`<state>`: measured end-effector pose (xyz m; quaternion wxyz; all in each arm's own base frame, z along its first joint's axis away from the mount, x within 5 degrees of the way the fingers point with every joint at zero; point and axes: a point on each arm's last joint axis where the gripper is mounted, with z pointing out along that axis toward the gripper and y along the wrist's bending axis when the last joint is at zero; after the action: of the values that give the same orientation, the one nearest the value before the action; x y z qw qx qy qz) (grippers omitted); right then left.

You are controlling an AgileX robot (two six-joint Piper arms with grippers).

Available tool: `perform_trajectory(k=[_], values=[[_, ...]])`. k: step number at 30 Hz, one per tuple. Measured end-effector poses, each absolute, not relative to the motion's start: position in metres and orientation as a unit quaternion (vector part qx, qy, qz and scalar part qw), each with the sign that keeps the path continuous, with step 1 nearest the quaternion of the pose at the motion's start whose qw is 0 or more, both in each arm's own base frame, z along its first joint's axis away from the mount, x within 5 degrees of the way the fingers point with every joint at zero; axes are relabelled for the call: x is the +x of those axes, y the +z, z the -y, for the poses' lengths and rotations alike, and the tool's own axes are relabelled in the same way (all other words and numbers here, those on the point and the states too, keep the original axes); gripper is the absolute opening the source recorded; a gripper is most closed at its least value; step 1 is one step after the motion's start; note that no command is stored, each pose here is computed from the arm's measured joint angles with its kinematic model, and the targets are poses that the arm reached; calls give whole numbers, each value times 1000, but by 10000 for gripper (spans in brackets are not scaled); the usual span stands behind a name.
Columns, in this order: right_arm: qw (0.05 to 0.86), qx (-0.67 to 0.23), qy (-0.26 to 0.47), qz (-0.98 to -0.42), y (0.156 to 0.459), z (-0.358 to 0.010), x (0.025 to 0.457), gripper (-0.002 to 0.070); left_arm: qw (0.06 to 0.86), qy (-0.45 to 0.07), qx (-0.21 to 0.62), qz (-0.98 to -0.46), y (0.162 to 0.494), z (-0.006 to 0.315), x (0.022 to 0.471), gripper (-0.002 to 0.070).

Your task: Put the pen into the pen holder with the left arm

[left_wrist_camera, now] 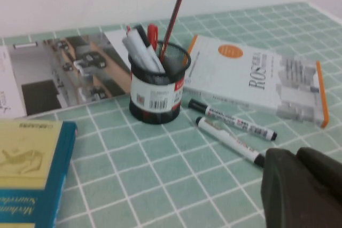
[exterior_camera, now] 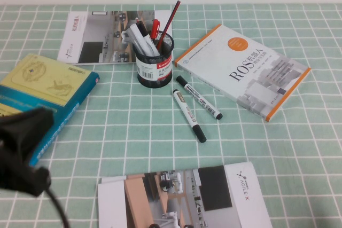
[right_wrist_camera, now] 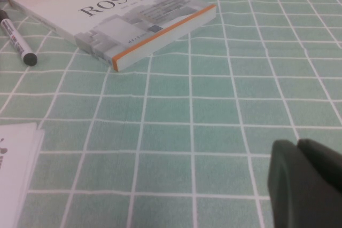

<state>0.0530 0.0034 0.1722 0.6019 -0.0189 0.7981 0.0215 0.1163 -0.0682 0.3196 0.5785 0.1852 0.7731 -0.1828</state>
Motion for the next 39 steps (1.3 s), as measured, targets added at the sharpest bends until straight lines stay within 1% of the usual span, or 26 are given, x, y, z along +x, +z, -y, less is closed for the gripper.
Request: perform_trajectory(k=[5, 10, 13, 16, 18, 24, 26, 32, 35, 39], values=[[602, -19, 22, -798, 172, -3, 53, -20, 607, -171, 194, -751, 311, 57, 99, 3], [602, -19, 22, -798, 172, -3, 53, -20, 661, -154, 202, -706, 302, 42, 75, 3], [602, -19, 22, -798, 172, -3, 53, -20, 682, -134, 181, -696, 291, 31, 65, 3], [602, -19, 22, -798, 172, -3, 53, -20, 700, -100, 141, -693, 280, 21, 59, 3], [602, -19, 22, -798, 172, -3, 53, -20, 707, -79, 109, -695, 271, 15, 55, 3], [602, -19, 22, -798, 172, -3, 53, -20, 713, -54, 32, -699, 241, 6, 49, 2], [602, -19, 22, -798, 172, -3, 53, -20, 709, -52, 25, -703, 232, 6, 50, 2], [602, -19, 22, -798, 172, -3, 53, -20, 680, -68, 15, -730, 206, 7, 54, 1], [602, -19, 22, -798, 172, -3, 53, -20, 663, -65, 18, -745, 191, 7, 55, 1], [602, -19, 22, -798, 172, -3, 53, -20, 636, -64, 20, -768, 182, 7, 55, 1]])
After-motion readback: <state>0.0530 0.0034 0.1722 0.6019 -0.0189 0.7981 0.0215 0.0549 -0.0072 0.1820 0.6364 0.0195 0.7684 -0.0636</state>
